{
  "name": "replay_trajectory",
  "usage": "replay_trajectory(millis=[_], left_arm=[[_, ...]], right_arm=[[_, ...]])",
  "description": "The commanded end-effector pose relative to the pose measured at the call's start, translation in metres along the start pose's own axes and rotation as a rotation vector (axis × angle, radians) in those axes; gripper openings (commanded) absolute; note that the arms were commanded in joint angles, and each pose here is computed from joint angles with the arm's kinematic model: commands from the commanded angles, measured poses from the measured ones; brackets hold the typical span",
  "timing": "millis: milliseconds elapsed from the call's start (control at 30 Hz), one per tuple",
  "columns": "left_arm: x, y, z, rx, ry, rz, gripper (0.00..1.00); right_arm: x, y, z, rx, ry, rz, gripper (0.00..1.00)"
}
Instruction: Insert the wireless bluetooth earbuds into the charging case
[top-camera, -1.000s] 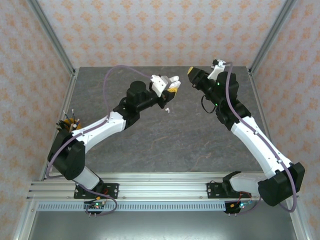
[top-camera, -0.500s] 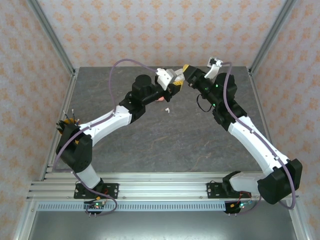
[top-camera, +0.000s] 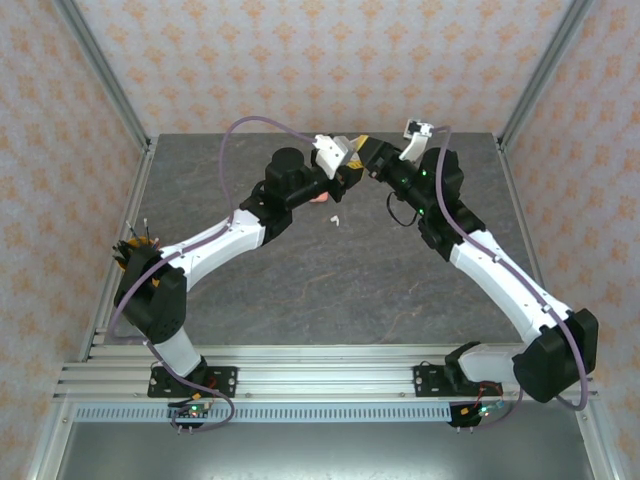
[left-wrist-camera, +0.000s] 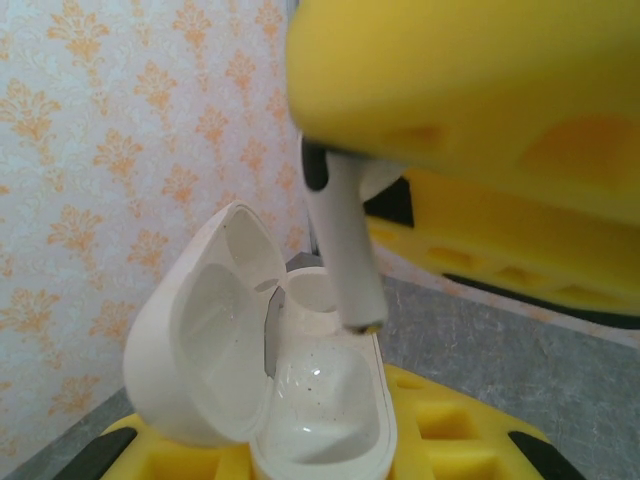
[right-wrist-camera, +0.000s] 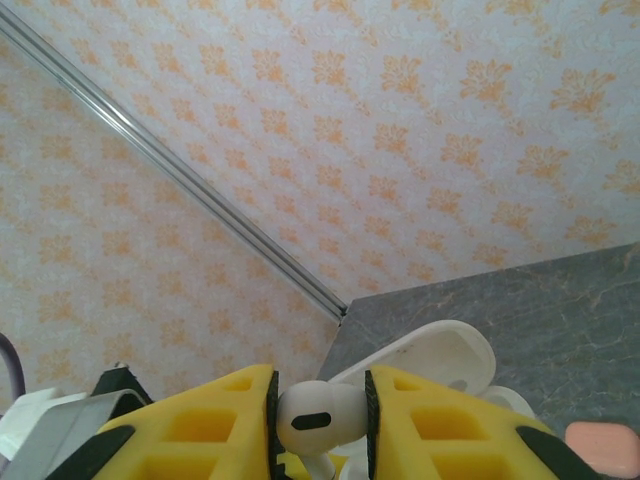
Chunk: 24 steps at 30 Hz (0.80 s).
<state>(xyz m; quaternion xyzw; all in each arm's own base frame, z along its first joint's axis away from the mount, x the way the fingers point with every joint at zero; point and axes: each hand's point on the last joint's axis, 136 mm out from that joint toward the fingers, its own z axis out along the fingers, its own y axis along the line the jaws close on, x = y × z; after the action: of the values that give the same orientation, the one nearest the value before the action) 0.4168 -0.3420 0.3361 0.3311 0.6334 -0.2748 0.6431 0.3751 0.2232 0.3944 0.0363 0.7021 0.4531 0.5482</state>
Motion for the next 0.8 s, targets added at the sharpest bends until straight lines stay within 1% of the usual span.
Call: replay_trajectory(millis=[0,767], left_arm=[[-0.032,-0.001,0.001,0.003,-0.087,0.01,0.0],[-0.034,-0.004,0.001,0.013,-0.091,0.008,0.0]], right_arm=[[-0.001,0.009,0.001,-0.042,-0.015,-0.007,0.27],[0.015,-0.007,0.014,-0.004,0.036,-0.014,0.27]])
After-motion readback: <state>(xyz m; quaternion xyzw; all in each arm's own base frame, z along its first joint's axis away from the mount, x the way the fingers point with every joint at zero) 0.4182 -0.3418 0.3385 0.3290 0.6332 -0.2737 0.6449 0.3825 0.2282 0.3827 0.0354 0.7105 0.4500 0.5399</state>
